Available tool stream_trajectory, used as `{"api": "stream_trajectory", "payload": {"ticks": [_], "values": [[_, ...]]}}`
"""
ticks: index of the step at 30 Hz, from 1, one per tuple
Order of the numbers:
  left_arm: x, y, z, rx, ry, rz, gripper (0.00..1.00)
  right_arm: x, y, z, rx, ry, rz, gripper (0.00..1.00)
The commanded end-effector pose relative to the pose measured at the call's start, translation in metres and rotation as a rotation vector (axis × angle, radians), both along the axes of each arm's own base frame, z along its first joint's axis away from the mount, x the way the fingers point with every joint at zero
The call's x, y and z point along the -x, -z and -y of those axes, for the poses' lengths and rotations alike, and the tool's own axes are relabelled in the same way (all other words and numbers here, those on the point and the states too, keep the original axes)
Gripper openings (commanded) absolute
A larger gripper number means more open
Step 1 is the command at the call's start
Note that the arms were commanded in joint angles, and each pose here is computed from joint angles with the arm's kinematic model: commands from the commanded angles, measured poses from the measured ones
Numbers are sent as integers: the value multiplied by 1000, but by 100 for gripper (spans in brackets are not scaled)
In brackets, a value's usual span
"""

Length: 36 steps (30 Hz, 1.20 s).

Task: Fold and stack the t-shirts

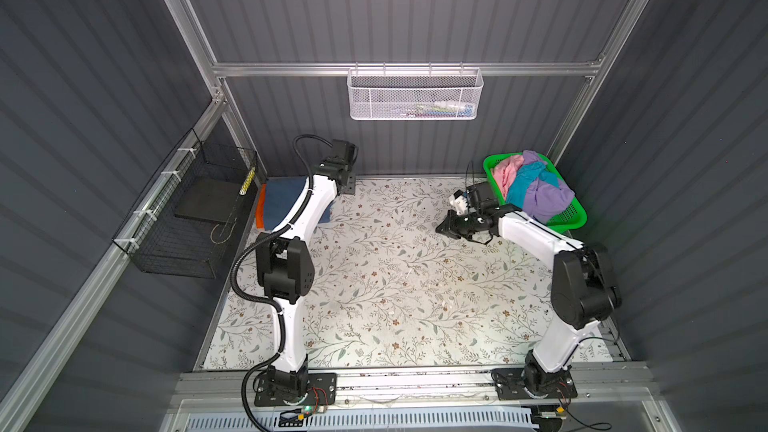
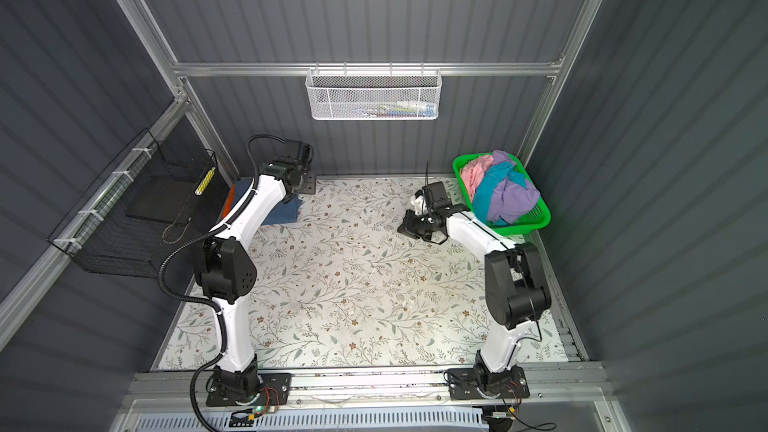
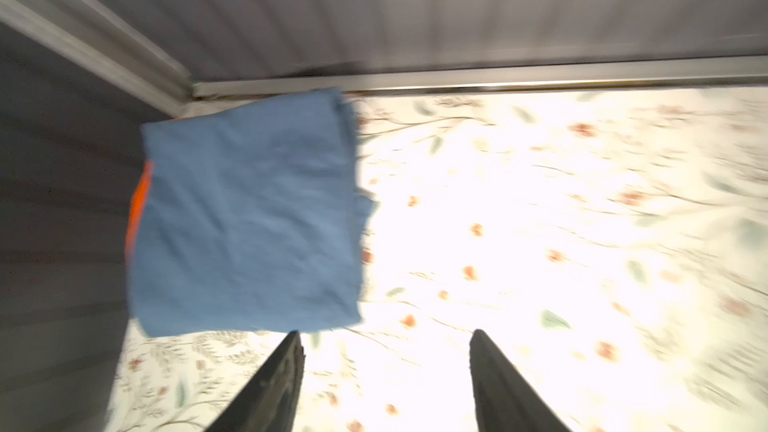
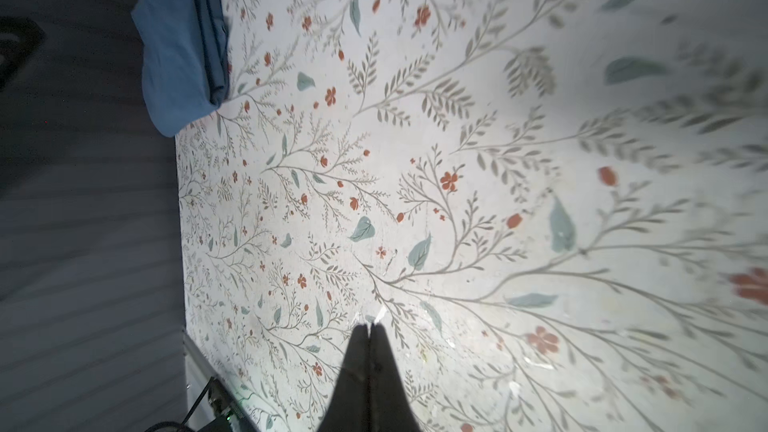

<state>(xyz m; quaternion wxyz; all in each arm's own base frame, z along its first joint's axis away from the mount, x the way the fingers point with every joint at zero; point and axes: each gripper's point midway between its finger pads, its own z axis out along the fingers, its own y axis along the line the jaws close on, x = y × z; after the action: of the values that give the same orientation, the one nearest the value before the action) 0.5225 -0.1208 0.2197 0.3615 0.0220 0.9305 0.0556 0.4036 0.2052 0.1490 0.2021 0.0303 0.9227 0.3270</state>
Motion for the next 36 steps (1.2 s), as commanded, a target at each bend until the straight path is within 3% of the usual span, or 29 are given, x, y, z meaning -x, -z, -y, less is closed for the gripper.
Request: {"api": "stream_trajectory", "payload": {"ticks": [1, 5, 8, 9, 10, 11, 12, 19, 24, 28, 29, 32, 36], "values": [[16, -13, 19, 149, 20, 44, 62, 9, 0, 49, 195, 110, 27, 0], [49, -12, 53, 255, 104, 64, 58, 17, -23, 83, 316, 206, 139, 6], [72, -15, 61, 295, 152, 125, 64, 20, -46, 107, 395, 277, 284, 27], [81, -10, 55, 290, 147, 141, 69, 23, -54, 116, 429, 297, 333, 39], [88, -10, 47, 279, 132, 167, 83, 21, -65, 124, 455, 330, 403, 50], [94, -16, 40, 270, 124, 201, 99, 23, -73, 132, 484, 355, 450, 88], [101, -20, 30, 248, 104, 237, 100, 25, -80, 141, 522, 382, 498, 99], [145, -30, -31, 148, -55, 438, 100, 52, -108, 187, 642, 577, 732, 99], [162, -19, -69, 54, -195, 531, 100, 67, -101, 205, 721, 633, 805, 99], [163, 25, -83, -186, -164, 402, 100, 64, -81, 208, 922, 518, 867, 99], [162, 36, -82, -210, -153, 360, 99, 66, -75, 216, 949, 557, 850, 99], [162, 61, -80, -263, -110, 284, 100, 79, -62, 238, 955, 725, 787, 99], [177, 68, -95, -264, -172, 369, 100, 89, -39, 230, 886, 662, 853, 99]]}}
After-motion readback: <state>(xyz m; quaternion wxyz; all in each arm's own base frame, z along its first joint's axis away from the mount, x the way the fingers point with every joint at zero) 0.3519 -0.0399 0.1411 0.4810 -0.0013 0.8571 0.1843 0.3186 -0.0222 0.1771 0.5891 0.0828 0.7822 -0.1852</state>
